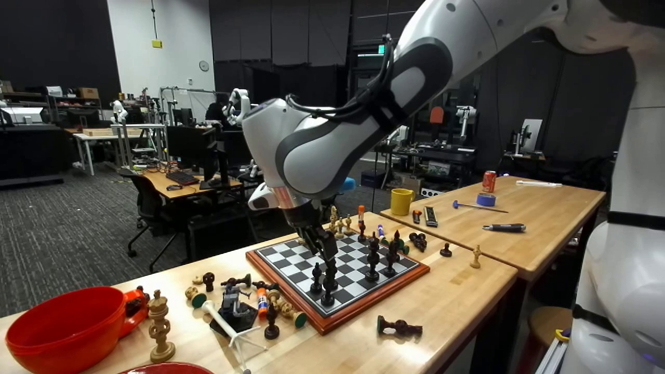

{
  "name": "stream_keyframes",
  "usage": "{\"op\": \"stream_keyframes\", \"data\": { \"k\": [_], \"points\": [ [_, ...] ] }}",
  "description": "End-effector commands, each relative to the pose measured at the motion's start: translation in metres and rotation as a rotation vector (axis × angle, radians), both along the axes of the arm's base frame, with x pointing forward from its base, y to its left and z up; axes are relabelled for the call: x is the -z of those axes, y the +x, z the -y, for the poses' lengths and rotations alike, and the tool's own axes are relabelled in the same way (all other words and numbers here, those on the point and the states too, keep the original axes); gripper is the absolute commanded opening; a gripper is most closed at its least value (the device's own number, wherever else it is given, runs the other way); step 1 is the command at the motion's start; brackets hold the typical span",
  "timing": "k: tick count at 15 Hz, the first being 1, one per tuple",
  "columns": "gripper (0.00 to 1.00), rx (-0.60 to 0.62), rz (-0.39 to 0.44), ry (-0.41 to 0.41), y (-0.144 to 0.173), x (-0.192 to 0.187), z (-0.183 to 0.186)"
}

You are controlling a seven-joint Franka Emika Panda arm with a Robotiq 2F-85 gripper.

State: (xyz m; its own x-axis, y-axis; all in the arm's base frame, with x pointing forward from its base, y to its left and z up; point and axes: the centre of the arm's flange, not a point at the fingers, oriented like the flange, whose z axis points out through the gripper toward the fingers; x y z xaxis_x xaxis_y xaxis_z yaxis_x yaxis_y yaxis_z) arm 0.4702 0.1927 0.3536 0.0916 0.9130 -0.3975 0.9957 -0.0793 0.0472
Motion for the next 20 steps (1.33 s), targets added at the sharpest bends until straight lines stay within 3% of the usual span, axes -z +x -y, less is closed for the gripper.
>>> {"op": "stream_keyframes", "data": {
  "k": [1,7,16,18,20],
  "points": [
    [0.68,-0.005,0.018,-0.020,-0.003,-0.001,-0.006],
    [0.67,-0.011,0.024,-0.020,-0.004,-0.005,-0.009],
    [0.77,-0.009,0.044,-0.018,-0.006,-0.013,-0.008],
    [0.77,-0.010,0.047,-0.020,-0.005,-0.014,-0.009],
    [0.70,-0.011,0.047,-0.023,-0.003,-0.013,-0.010]
  ]
}}
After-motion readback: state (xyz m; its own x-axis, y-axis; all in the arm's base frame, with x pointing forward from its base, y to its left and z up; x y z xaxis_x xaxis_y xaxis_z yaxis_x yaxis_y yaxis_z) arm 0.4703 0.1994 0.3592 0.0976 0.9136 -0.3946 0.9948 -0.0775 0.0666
